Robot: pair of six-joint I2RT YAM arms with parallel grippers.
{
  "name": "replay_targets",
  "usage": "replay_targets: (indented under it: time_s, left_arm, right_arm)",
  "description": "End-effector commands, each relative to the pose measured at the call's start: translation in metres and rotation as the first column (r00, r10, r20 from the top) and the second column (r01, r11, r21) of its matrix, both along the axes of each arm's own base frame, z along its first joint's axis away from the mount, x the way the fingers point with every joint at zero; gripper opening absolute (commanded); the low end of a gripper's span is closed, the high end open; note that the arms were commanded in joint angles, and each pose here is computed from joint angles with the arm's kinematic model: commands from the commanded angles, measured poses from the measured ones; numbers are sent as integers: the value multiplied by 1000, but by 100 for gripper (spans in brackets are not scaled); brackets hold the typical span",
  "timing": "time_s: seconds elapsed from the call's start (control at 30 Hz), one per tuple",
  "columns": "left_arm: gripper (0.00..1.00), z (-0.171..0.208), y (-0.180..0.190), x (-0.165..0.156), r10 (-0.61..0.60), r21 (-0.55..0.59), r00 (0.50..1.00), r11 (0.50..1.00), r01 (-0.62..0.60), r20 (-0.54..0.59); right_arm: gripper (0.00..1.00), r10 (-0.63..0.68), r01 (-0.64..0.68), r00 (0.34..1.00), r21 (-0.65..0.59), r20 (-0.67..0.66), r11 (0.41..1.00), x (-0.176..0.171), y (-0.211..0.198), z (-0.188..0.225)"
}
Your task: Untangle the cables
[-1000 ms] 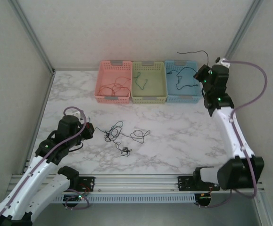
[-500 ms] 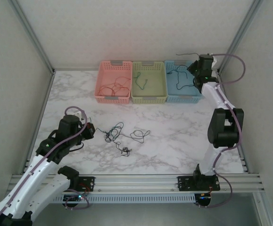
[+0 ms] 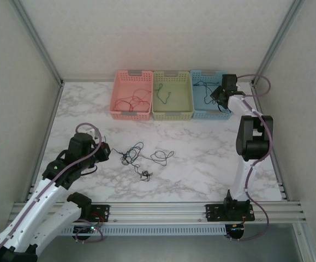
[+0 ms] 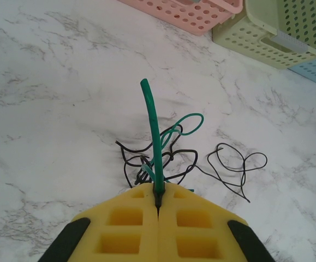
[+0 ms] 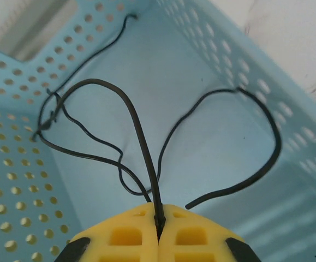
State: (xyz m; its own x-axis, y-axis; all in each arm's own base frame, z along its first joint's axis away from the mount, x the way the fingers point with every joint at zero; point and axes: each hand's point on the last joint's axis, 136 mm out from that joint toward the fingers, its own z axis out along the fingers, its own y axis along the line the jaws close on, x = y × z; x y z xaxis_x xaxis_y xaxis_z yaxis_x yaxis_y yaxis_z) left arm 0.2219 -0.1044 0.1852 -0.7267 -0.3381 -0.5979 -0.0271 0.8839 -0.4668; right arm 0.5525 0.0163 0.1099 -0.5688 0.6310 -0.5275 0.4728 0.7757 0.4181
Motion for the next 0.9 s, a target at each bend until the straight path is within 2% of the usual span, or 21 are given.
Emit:
replay_targets:
  time_s: [0.0,0.1,0.27,0.43,0.5,0.7,0.87]
  left_arm:
    - [0,8,-1,3,-8,-15,1000,1000,9,26]
    - [0,7,-1,3,-6,-13,1000,1000,6,25]
    - [0,7,-2,3,-12,-15,1000,1000,12,21]
    - [0,5,-2,3,-11,-13,1000,1000,11,20]
    - [0,5,-3,3,-13,-14,1000,1000,13,20]
    - [0,6,-3,3,-15,-15,1000,1000,15,22]
    - [0,5,-3,4,-13,-15,1000,1000,13,23]
  right_arm:
    - [0,40,-37,996,37,-80,999,-5,7,-17]
    - [0,69,-62,992,70,-102,996,-6,15,-25]
    - [11,113,-104,988,85,-101,991,-7,22,-18]
    - [37,116,-109,990,87,-80,990,-17,22,6]
    - [44,105,-101,993,66,-61,993,-22,18,19]
    - [47,109,-109,993,10,38,994,-43,11,68]
    - [47,169,-170,976,1,134,985,-78,23,99]
